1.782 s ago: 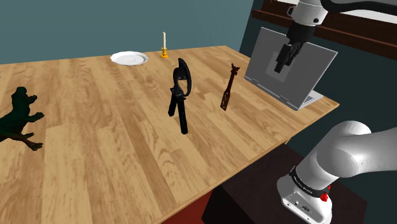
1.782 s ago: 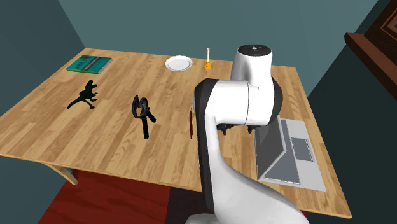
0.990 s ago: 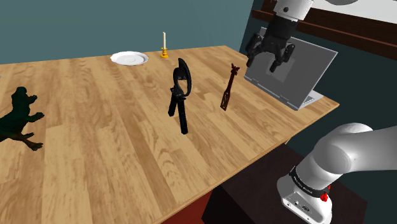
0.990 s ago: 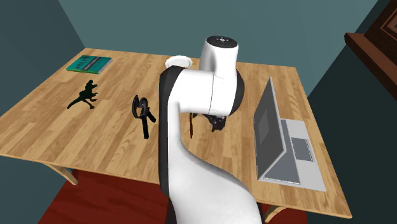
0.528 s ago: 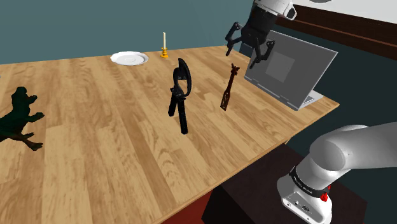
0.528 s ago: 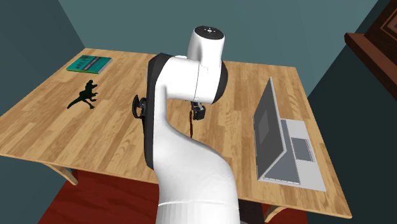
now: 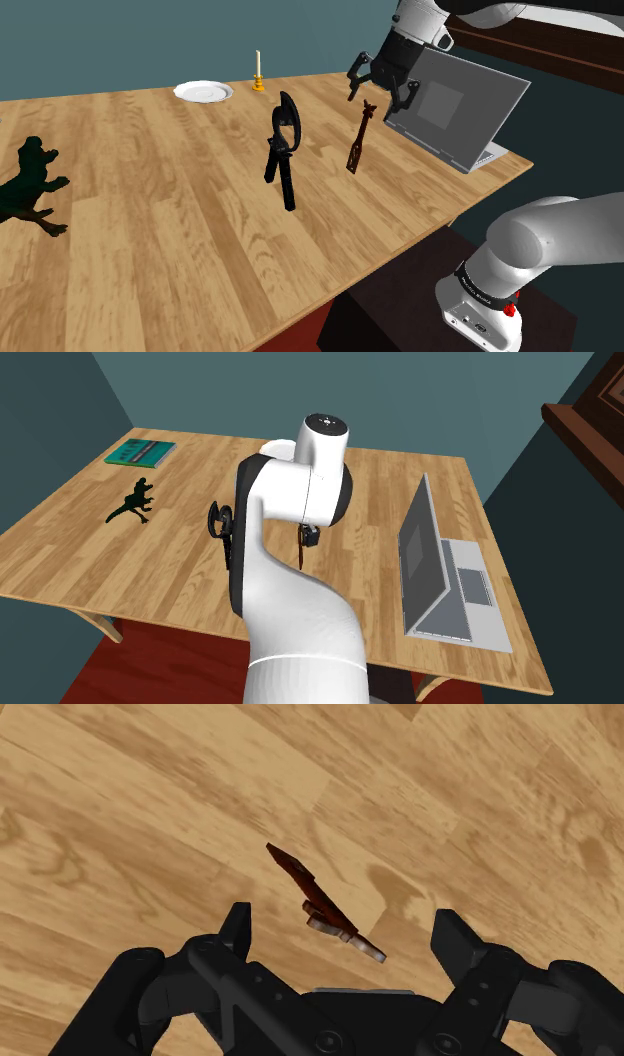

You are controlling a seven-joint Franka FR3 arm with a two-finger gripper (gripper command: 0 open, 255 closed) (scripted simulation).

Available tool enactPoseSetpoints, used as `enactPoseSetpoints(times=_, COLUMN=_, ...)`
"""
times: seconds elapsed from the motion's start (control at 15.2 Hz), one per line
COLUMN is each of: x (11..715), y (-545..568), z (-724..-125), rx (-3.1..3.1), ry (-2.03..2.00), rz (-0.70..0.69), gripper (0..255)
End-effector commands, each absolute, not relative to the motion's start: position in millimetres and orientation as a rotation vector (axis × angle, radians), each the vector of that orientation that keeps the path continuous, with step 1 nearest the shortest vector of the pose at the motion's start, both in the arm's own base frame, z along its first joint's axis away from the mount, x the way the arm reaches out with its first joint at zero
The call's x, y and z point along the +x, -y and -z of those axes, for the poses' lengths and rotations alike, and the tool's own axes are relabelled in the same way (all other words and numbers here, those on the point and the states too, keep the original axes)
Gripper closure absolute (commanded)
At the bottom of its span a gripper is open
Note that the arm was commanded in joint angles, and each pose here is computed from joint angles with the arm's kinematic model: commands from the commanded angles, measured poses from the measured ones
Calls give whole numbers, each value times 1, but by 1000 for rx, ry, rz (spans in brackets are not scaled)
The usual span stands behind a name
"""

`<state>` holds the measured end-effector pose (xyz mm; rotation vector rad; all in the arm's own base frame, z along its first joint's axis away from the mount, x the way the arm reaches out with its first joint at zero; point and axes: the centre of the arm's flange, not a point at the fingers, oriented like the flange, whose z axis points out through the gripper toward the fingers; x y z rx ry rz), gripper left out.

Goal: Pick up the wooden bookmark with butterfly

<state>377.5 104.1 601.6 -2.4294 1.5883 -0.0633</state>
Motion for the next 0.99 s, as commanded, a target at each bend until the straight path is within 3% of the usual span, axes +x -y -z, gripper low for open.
enactPoseSetpoints(times=0.0, x=378, y=-104, z=-600, rx=-2429, ry=-1588, rz=64, gripper=255)
enactPoseSetpoints(times=0.92, x=378, y=-104, z=-625, rx=-2429, ry=-1588, rz=64, gripper=255)
